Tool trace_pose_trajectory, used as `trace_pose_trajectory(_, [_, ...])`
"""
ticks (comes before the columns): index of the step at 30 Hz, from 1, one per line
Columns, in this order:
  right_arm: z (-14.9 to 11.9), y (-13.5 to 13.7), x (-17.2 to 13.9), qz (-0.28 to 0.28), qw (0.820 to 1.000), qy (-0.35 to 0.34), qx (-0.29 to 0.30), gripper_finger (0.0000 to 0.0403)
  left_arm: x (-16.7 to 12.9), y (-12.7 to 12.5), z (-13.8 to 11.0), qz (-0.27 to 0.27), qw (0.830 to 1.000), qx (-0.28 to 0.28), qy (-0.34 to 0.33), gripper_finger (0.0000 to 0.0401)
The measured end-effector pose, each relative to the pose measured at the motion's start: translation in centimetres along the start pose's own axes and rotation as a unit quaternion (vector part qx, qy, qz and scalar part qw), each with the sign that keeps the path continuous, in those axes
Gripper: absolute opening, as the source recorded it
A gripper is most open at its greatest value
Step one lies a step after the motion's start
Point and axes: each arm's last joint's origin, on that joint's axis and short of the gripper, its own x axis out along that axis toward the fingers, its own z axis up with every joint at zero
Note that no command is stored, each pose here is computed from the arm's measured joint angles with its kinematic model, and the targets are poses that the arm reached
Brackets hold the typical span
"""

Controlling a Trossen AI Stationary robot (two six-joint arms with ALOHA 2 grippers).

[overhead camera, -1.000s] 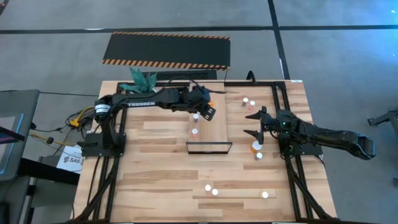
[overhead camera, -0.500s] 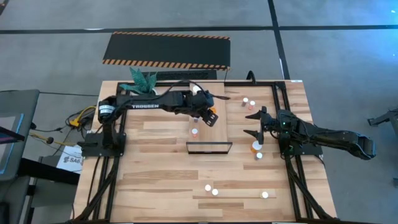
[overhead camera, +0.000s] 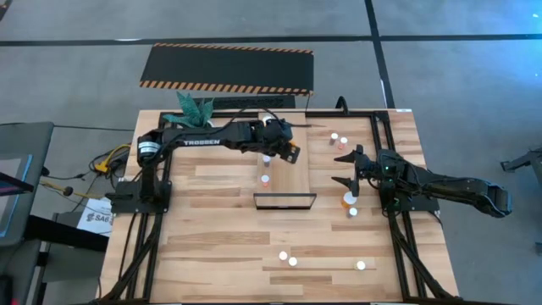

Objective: Pick and place medicine bottles onto shelf by color
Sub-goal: Put the bottom large orange pill bottle on the shelf aligned with the other large orange pill bottle

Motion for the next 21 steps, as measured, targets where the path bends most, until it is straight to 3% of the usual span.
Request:
trace_pose_trajectory(9, [0.0,0.0,0.0,0.0,1.0,0.0,0.0,0.0374,0.3,1.5,1.1,0.019,0.993,-0.116,0.004,0.0181])
trace_pose_trajectory(21, [0.0,0.0,0.0,0.0,1.0,0.0,0.0,0.0374,0.3,1.6,1.2,0.031,0.99,-0.135,-0.014,0.0181])
